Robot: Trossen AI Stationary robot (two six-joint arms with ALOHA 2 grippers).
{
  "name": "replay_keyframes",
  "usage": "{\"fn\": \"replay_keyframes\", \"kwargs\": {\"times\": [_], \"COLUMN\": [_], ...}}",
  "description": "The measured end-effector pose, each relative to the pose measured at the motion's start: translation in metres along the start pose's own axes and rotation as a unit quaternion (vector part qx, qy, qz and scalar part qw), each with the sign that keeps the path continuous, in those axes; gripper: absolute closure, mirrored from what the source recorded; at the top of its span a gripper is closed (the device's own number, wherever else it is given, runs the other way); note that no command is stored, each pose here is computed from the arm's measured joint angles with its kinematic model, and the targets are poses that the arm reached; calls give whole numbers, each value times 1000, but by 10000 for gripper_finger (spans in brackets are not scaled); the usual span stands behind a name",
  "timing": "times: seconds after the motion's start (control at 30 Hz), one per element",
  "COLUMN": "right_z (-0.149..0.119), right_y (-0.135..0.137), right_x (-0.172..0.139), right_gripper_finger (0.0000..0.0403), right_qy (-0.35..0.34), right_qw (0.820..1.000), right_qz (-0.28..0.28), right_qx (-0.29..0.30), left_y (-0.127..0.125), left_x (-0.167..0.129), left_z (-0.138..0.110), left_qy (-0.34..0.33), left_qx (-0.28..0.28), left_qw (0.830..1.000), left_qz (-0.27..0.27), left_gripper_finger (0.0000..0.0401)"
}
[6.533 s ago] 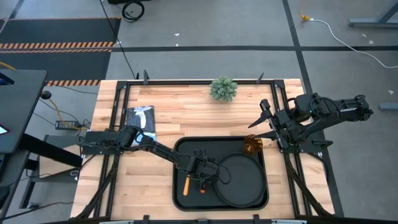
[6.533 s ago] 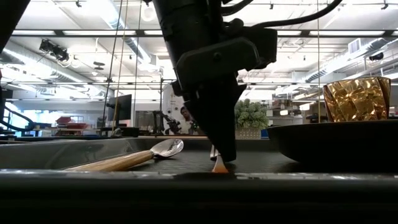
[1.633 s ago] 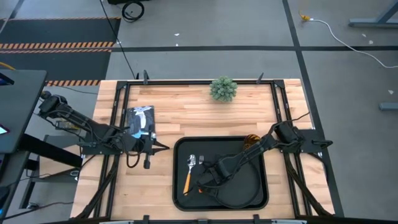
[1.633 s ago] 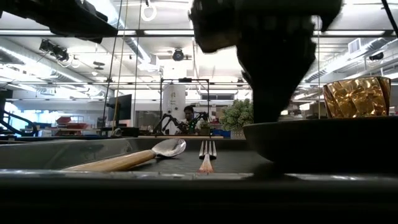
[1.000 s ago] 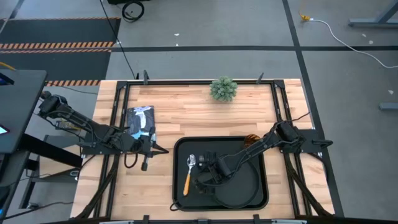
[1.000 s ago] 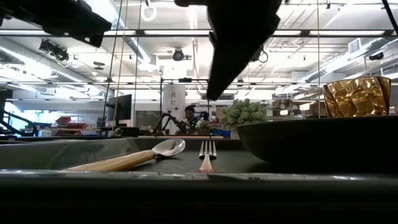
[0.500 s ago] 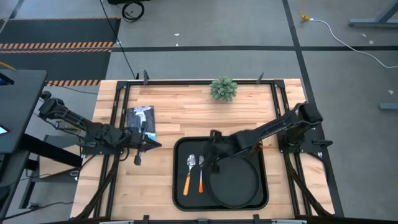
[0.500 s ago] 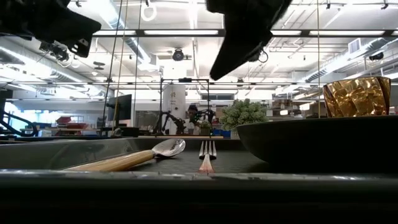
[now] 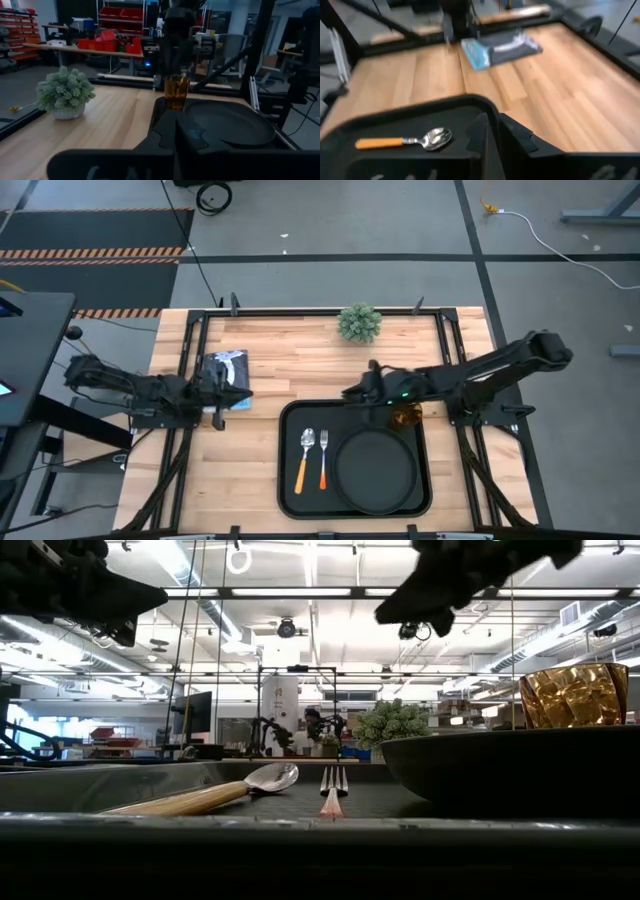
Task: Pick and place plate/cup/fork/spoon on tray
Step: Return to Home Position
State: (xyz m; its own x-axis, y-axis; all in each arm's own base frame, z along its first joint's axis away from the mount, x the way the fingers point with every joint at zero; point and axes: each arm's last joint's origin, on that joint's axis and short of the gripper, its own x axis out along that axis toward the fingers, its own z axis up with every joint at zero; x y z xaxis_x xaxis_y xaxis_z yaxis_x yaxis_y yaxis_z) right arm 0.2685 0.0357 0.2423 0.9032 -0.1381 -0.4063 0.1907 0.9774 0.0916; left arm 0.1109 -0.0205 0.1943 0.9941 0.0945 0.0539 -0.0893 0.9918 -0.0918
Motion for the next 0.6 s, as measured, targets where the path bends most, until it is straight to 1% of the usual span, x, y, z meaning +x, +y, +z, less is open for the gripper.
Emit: {"fn": "replay_keyframes", "kwargs": {"times": [0.2, 0.37, 0.47, 0.6], "right_z": [-10, -22, -32, -45], "right_y": [-17, -32, -41, -51], "right_x": [-37, -63, -73, -83], "right_gripper_finger": [355, 355, 355, 356], "right_qy": [-103, -179, -216, -239], "right_qw": [994, 983, 976, 970], "right_qz": [16, 18, 13, 13], "right_qx": [18, 22, 31, 43], "left_y": [3, 6, 7, 9], "left_x": [-8, -15, -18, -22], "left_z": [3, 6, 7, 8], "left_qy": [-13, -30, -39, -49], "left_qx": [-5, -8, -10, -11], "left_qw": [1000, 999, 999, 999], "left_qz": [1, 11, 12, 12], "left_gripper_finger": [400, 398, 397, 396]}}
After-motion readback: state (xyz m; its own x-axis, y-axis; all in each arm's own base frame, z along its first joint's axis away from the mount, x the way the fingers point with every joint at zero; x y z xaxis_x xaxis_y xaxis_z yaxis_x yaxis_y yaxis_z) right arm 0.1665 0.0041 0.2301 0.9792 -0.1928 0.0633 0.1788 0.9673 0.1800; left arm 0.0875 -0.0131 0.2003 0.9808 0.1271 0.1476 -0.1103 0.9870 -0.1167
